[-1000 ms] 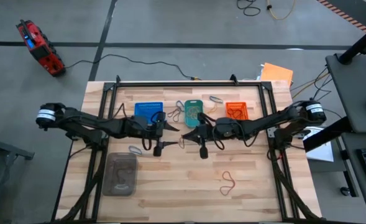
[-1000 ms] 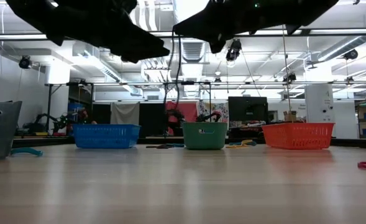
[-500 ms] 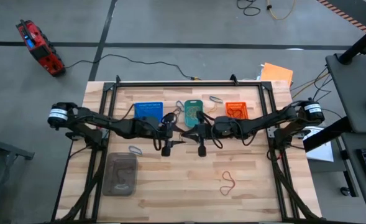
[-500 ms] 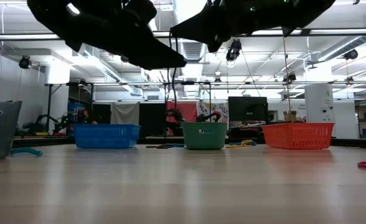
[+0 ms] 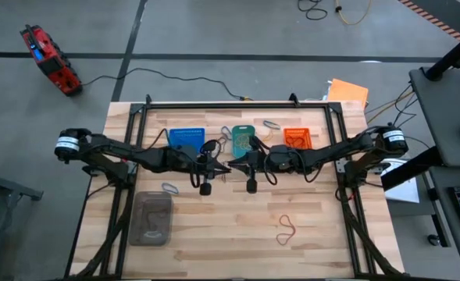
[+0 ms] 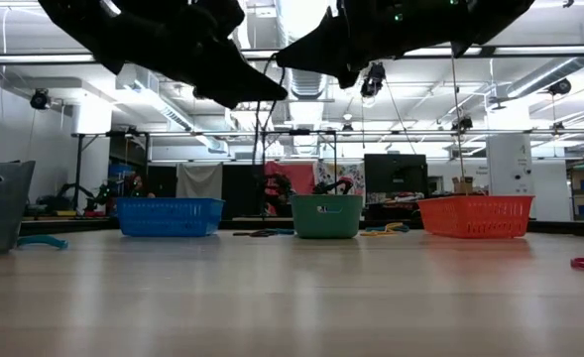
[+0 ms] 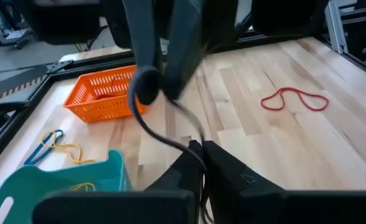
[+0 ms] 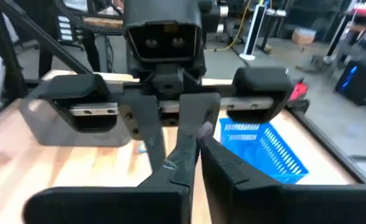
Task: Sort rubber bands into baskets
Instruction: Put the right black rubber band into the black bin
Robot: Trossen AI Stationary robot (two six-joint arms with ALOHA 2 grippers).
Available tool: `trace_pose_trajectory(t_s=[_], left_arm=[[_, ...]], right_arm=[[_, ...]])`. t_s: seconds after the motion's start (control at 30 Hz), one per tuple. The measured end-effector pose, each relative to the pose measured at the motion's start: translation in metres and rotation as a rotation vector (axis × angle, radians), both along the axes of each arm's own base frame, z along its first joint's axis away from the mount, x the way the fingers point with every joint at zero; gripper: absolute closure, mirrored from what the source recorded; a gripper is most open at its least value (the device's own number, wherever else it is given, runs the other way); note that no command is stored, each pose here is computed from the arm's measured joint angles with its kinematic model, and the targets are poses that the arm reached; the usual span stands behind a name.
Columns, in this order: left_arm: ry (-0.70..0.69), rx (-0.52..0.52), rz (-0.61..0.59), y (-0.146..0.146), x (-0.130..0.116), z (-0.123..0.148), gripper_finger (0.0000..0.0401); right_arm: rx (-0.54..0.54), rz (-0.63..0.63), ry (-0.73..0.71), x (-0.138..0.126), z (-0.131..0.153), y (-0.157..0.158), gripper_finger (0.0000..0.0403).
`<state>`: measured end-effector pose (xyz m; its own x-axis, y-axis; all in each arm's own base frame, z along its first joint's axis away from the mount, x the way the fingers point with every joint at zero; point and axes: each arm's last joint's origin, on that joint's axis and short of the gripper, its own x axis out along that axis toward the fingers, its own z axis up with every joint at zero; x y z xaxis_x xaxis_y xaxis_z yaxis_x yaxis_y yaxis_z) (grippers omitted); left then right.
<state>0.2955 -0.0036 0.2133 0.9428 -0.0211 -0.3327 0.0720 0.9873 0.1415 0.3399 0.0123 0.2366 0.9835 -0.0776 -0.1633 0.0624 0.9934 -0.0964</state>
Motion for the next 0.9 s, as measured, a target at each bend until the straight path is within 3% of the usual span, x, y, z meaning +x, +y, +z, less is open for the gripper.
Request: trace_pose_trajectory(t_s=[0.17,0.43,0.67,0.9], left_arm=[[0.052,-0.03,0.011,0.0,-0.009,0.004,0.0401],[0.225,-0.13,0.007,-0.015,-0.036,0.015,0.0401],[0.42,-0.193,-0.062,-0.048,-0.074,0.054,0.0401],[0.621,-0.289,0.043,-0.068,-0.117,0.081,0.0401]], right_arm=[[0.081,-0.001,0.03,-0.002,-0.001,-0.002,0.0321],[0.08,-0.007,0.035,-0.009,0.008,-0.004,0.0224],[0.078,-0.032,0.062,-0.014,0.012,-0.011,0.0198],[0.081,-0.047,0.067,-0.014,0.01,-0.016,0.0197]])
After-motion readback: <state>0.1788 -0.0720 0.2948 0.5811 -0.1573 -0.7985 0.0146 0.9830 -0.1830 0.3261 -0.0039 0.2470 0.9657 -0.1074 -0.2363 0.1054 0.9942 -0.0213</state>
